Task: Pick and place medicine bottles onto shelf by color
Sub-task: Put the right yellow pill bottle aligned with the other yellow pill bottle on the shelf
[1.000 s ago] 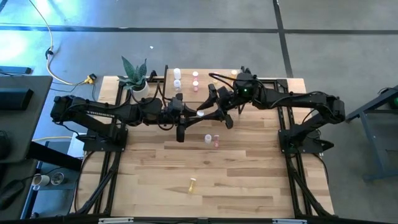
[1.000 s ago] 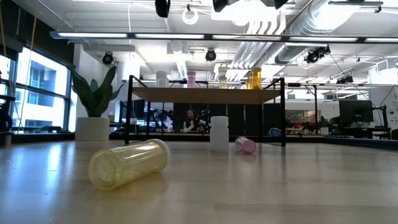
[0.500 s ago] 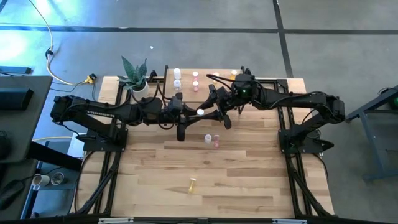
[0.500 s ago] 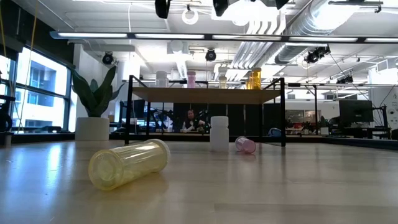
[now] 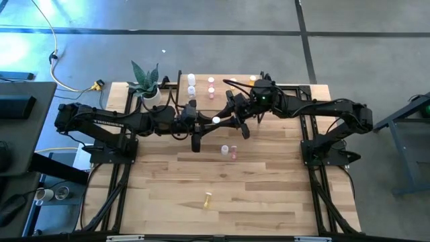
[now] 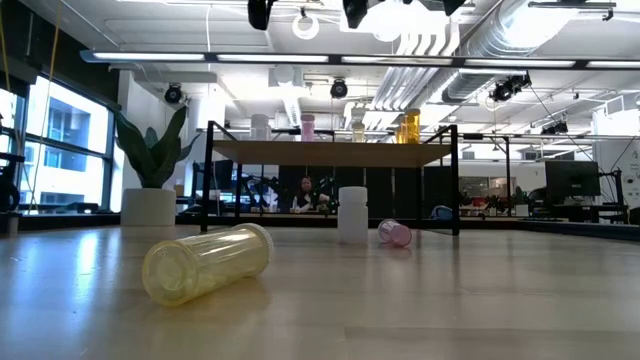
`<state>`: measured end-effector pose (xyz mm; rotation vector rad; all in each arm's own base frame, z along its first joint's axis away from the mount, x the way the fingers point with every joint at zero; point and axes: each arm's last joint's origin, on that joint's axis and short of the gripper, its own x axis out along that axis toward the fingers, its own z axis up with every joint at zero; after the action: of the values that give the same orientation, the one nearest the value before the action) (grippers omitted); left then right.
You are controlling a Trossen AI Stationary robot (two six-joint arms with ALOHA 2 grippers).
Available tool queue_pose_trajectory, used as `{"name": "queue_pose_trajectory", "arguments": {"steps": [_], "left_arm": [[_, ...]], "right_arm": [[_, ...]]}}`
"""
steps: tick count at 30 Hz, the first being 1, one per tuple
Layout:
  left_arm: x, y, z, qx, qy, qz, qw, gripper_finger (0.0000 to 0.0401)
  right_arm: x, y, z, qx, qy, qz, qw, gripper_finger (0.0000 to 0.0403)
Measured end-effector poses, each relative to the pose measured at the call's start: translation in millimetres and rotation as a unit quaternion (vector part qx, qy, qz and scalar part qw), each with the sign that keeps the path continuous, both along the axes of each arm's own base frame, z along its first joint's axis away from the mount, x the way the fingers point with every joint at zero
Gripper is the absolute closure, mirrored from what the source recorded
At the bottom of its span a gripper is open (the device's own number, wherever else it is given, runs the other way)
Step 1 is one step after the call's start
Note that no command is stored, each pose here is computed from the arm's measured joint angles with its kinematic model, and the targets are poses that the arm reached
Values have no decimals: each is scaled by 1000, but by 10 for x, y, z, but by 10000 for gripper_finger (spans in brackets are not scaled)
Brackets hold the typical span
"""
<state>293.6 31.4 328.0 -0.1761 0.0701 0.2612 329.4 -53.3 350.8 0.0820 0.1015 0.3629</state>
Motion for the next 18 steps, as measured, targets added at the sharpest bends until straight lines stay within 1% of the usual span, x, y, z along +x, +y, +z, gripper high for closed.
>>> {"name": "queue_pose_trajectory", "arguments": {"steps": [5, 8, 10, 14, 18], "left_arm": [[0, 0, 0, 0, 0, 1, 1000, 322], [0, 1, -2, 0, 1, 1, 1000, 312], [-1, 1, -7, -1, 3, 1, 1000, 297], [-4, 5, -32, -20, 12, 6, 1000, 258], [-13, 15, -67, -26, 28, 26, 999, 223]], "right_arm": [[0, 0, -1, 0, 0, 0, 1000, 311], [0, 0, -2, 0, 1, 0, 1000, 311], [-1, -5, -3, 0, 2, 0, 1000, 311], [-23, -52, 10, 6, 3, -6, 1000, 311], [-104, -145, 78, 12, -3, -23, 1000, 311]]}}
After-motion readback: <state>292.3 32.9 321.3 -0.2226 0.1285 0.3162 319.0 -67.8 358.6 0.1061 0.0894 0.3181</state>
